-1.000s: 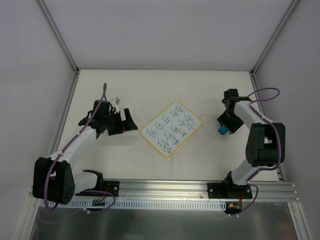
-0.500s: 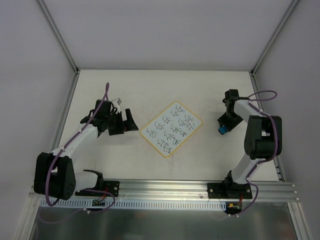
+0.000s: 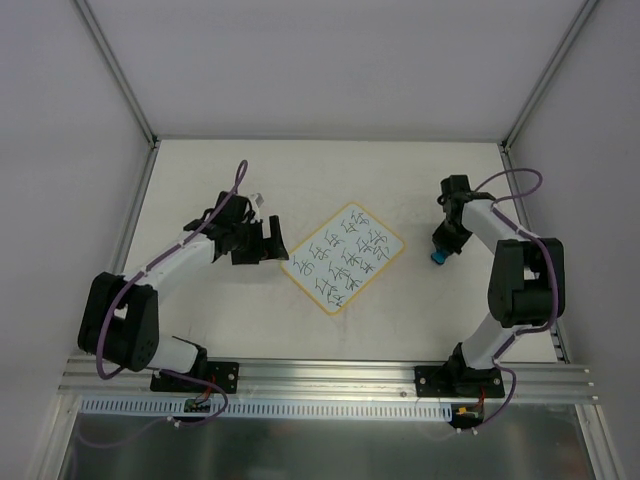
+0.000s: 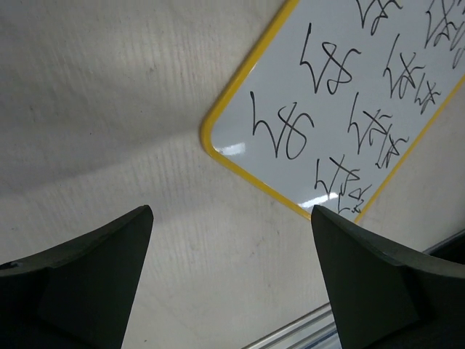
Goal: Erase the whiteboard
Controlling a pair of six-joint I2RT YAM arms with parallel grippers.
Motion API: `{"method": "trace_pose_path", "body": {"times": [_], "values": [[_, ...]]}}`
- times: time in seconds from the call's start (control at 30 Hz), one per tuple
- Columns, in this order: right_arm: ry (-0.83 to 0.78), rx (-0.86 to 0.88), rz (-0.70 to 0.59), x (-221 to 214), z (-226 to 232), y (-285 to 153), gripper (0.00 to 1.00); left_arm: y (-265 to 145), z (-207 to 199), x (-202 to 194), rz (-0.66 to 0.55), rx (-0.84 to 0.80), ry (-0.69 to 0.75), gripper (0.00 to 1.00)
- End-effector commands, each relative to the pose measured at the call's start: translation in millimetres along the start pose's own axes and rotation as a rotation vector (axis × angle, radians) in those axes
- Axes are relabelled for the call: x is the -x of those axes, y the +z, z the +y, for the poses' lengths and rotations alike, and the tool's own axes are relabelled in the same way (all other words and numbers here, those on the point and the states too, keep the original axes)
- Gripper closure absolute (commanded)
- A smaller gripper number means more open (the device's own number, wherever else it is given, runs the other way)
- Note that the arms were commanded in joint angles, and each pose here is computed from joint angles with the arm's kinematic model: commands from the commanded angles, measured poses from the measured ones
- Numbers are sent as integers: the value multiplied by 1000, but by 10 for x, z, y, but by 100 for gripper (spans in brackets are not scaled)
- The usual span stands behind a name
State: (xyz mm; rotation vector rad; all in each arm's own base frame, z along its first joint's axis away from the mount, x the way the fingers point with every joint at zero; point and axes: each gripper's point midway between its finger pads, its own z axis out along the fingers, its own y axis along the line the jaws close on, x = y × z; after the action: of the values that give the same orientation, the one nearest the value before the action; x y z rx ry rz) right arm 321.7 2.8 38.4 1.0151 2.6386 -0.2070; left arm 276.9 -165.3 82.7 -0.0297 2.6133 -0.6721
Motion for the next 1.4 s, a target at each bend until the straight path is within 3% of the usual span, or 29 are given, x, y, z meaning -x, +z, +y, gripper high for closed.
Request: {"method": "trace_pose_path", "body": {"times": [0.0, 0.27, 0.5, 0.57, 0.8, 0.9, 1.17, 1.37], "values": [[-143, 113, -119, 81, 302, -420, 100, 86, 14, 159, -37, 80, 14, 9], [-416, 315, -214, -324, 966, -981, 100, 452, 110, 170, 28, 173, 24, 26], [-594, 419, -225, -808, 1357, -1182, 100, 642, 230, 31, 96, 207, 9, 46], [-632, 453, -233, -933, 1465, -1251, 100, 672, 243, 1, 108, 212, 17, 47], [-735, 527, -233, -1278, 1782, -1353, 99, 766, 314, -101, 144, 242, 18, 63], [-777, 552, -219, -1447, 1939, -1392, 100, 782, 330, -176, 160, 251, 24, 76], [-852, 614, -146, -1918, 2253, -1430, 100, 771, 366, -414, 194, 296, 43, 82], [-851, 626, -58, -2216, 2375, -1332, 100, 733, 415, -528, 216, 323, 25, 100]]}}
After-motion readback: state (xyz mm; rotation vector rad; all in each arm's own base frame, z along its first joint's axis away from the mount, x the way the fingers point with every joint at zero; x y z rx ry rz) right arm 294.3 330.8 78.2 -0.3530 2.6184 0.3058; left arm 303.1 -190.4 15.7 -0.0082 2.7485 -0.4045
